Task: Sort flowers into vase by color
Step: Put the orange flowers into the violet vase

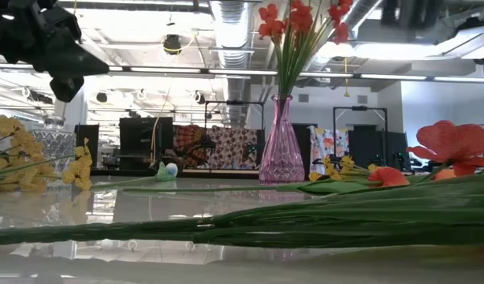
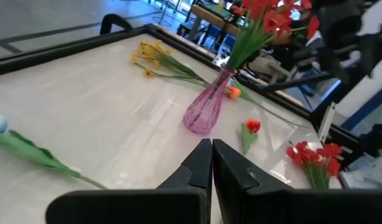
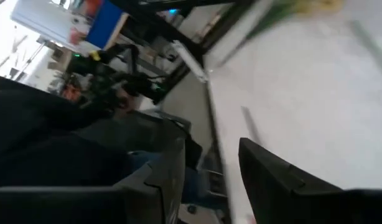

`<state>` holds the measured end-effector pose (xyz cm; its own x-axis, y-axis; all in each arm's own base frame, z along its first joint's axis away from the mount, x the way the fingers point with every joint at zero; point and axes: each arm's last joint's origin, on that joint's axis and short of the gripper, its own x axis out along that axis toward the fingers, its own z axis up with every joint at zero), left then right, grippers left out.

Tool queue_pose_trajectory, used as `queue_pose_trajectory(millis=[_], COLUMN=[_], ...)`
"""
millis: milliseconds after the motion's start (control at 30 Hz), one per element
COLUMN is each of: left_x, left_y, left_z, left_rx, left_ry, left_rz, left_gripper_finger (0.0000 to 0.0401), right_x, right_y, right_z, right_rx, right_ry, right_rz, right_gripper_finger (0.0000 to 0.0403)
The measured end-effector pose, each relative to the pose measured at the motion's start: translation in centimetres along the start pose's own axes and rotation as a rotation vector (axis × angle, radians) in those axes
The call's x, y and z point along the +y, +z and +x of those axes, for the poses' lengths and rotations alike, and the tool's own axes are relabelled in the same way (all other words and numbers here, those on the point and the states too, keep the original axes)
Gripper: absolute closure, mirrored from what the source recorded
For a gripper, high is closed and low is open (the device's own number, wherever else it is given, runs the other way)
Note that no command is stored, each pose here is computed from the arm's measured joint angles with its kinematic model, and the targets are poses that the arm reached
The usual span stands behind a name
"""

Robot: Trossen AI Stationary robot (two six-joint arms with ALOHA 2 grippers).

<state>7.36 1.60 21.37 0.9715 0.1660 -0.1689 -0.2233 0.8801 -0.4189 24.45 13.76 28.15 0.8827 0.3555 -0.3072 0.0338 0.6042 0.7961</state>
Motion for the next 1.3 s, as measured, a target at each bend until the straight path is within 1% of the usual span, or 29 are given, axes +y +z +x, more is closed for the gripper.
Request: queue_pose_trajectory(millis=[67,167,233,333,400,467,600,733,833,1000,1200,1300], left_x=[0.0,-0.1,-0.2,-0.2,-0.3,-0.3,-0.3,-0.4,-0.4,-0.3,-0.3,-0.3], left_y=[0.0,0.0,0.0,-0.1,-0.1,-0.1,-0.2,-0.2,-0.3,-0.4,-0.4,-0.4], left_z=[0.0,0.0,0.0,0.0,0.0,0.0,0.0,0.0,0.0,0.0,0.0,0.0], left_rx=[0.003,0.012,0.020,0.030,0.037,0.043,0.051,0.070,0.076,0.087,0.095,0.094], left_ry=[-0.007,-0.032,-0.051,-0.076,-0.091,-0.102,-0.103,-0.136,-0.140,-0.135,-0.131,-0.132], left_rz=[0.000,0.004,0.005,0.004,0.000,-0.009,-0.038,-0.038,-0.039,-0.044,-0.060,-0.060], left_gripper_finger=[0.0401,0.0401,0.0401,0.0401,0.0401,0.0401,0.0401,0.0401,0.0401,0.0401,0.0401,0.0401], right_x=[1.7,3.3,3.9,4.3,4.1,4.0,2.6,0.8,-0.6,-3.3,-3.7,-3.7], right_y=[-0.3,-0.7,-1.1,-1.5,-1.8,-2.1,-3.7,-5.6,-6.5,-7.6,-7.5,-7.3], right_z=[1.9,4.8,6.7,9.4,11.1,12.9,16.6,19.6,21.2,22.2,22.1,22.0], right_rx=[0.021,0.078,0.135,0.203,0.230,0.245,0.303,0.373,0.399,0.464,0.487,0.494], right_ry=[-0.008,-0.074,-0.108,-0.156,-0.193,-0.195,-0.227,-0.243,-0.268,-0.402,-0.437,-0.437], right_rz=[-0.007,-0.029,-0.054,-0.124,-0.160,-0.196,-0.282,-0.393,-0.419,-0.348,-0.379,-0.400], right_gripper_finger=[0.0236,0.0242,0.0243,0.0240,0.0235,0.0228,0.0209,0.0189,0.0181,0.0187,0.0207,0.0218])
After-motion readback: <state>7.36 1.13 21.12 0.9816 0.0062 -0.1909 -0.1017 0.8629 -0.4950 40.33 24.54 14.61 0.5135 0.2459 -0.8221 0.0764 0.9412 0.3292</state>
